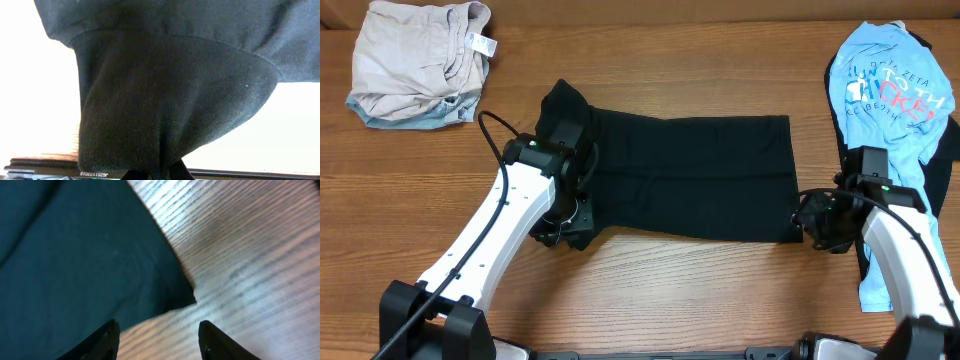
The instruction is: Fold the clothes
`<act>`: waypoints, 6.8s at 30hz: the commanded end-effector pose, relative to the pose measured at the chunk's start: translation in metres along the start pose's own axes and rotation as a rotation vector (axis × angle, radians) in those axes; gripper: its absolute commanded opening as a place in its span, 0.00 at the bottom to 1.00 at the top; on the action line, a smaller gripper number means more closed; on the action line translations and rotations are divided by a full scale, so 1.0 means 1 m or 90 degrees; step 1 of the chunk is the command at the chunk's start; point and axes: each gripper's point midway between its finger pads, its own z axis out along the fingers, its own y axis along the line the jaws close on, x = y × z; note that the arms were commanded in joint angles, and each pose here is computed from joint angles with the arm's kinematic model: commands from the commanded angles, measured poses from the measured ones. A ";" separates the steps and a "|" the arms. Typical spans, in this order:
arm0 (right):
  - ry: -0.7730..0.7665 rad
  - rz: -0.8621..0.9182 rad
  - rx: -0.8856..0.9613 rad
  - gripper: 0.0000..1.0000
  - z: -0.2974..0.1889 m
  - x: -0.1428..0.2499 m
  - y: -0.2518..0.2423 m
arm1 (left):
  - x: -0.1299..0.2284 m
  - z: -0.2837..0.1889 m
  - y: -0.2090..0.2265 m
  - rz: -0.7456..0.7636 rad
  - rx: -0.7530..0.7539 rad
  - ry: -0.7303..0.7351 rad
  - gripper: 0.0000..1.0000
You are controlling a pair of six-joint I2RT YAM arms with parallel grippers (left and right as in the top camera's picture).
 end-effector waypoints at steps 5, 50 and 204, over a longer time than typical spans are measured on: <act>0.055 0.010 0.021 0.53 0.037 0.011 0.002 | -0.007 -0.006 0.001 0.028 -0.004 -0.019 0.04; -0.074 -0.062 -0.042 0.04 -0.023 -0.024 0.043 | -0.105 -0.037 0.004 0.034 -0.055 -0.220 0.04; 0.002 -0.342 -0.172 0.44 -0.038 -0.027 0.180 | -0.212 0.079 -0.051 0.281 0.141 -0.026 0.04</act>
